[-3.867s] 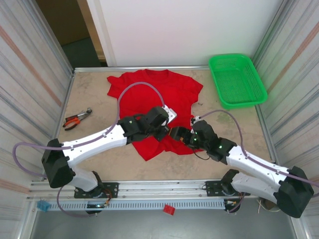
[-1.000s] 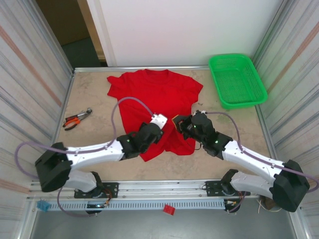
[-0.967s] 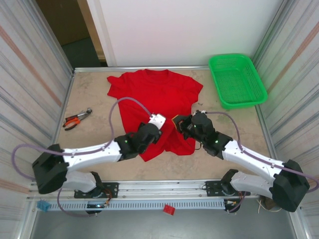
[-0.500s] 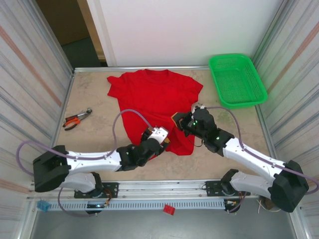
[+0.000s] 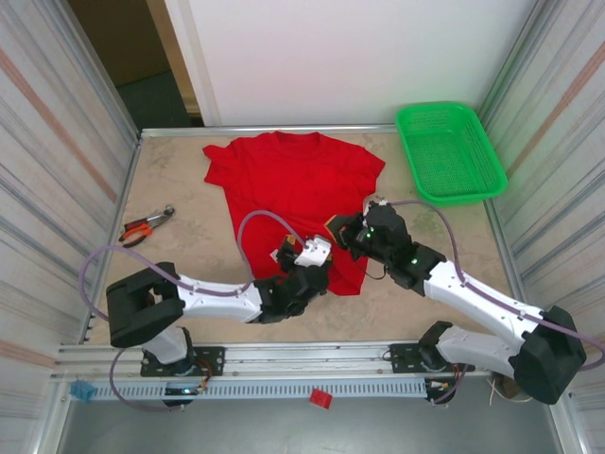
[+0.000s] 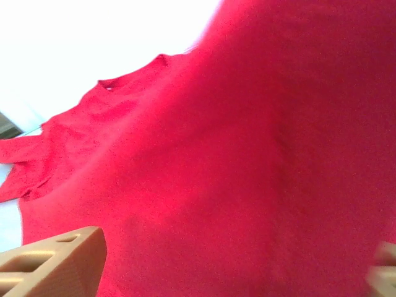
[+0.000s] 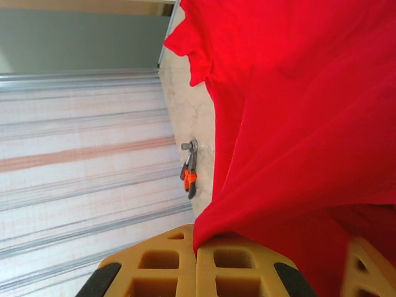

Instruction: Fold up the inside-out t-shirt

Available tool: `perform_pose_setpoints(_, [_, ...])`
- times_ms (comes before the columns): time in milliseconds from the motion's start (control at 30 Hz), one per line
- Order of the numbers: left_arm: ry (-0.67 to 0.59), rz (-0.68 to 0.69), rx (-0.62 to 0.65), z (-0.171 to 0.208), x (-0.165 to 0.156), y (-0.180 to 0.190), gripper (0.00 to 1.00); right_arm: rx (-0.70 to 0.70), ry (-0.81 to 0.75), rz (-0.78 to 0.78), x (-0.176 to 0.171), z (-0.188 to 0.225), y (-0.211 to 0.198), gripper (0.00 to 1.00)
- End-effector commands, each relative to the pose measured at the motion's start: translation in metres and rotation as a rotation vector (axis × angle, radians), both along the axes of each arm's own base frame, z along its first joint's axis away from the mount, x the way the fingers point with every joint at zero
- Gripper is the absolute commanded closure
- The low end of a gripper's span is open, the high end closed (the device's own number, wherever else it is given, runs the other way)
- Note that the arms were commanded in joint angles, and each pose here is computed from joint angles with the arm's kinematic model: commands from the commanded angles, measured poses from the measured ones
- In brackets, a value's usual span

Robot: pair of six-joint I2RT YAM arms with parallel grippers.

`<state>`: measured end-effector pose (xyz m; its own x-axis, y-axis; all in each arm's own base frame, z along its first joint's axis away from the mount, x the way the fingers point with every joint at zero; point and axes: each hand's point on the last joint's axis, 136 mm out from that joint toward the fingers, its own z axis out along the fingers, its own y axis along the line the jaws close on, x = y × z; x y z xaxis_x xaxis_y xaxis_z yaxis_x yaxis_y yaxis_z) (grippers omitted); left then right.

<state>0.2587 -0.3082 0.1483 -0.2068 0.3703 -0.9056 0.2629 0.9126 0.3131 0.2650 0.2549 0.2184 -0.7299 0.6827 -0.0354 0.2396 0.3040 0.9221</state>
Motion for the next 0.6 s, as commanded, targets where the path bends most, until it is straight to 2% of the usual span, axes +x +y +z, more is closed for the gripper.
perform_pose_setpoints(0, [-0.041, 0.167, -0.036, 0.014, 0.023, 0.027, 0.25, 0.015, -0.030, -0.003, -0.002, 0.014, -0.005, 1.00])
perform_pose_setpoints(67, [-0.036, 0.156, -0.052, 0.017, 0.032, 0.029, 0.34, 0.019, -0.026, -0.002, -0.003, 0.014, -0.005, 1.00])
perform_pose_setpoints(100, [-0.037, 0.136, -0.053, 0.021, 0.036, 0.028, 0.43, 0.020, -0.023, -0.004, -0.003, 0.013, -0.005, 1.00])
perform_pose_setpoints(233, [-0.030, 0.001, -0.031, 0.036, 0.040, 0.016, 0.97, 0.022, -0.021, -0.008, -0.005, 0.011, -0.007, 1.00])
perform_pose_setpoints(267, [-0.025, -0.023, -0.026, 0.044, 0.039, 0.016, 1.00, 0.018, -0.023, -0.009, -0.004, 0.010, -0.008, 1.00])
perform_pose_setpoints(300, [-0.005, -0.057, -0.023, 0.050, 0.038, 0.015, 1.00, 0.013, -0.029, -0.007, -0.004, 0.010, -0.009, 0.94])
perform_pose_setpoints(333, [0.027, -0.099, -0.028, 0.056, 0.035, 0.013, 1.00, 0.004, -0.034, -0.005, -0.003, 0.009, -0.011, 0.74])
perform_pose_setpoints(367, [0.073, -0.121, -0.032, 0.062, 0.033, 0.015, 1.00, -0.013, -0.049, 0.002, -0.003, 0.008, -0.013, 0.60])
perform_pose_setpoints(400, [0.121, -0.135, -0.041, 0.069, 0.032, 0.017, 1.00, -0.033, -0.078, 0.006, -0.006, 0.011, -0.019, 0.53])
perform_pose_setpoints(467, [0.196, -0.146, -0.047, 0.080, 0.031, 0.023, 1.00, -0.059, -0.146, 0.036, -0.016, 0.014, -0.025, 0.50])
perform_pose_setpoints(567, [0.244, -0.159, -0.041, 0.096, 0.027, 0.029, 1.00, -0.106, -0.236, 0.102, -0.042, 0.012, -0.034, 0.52])
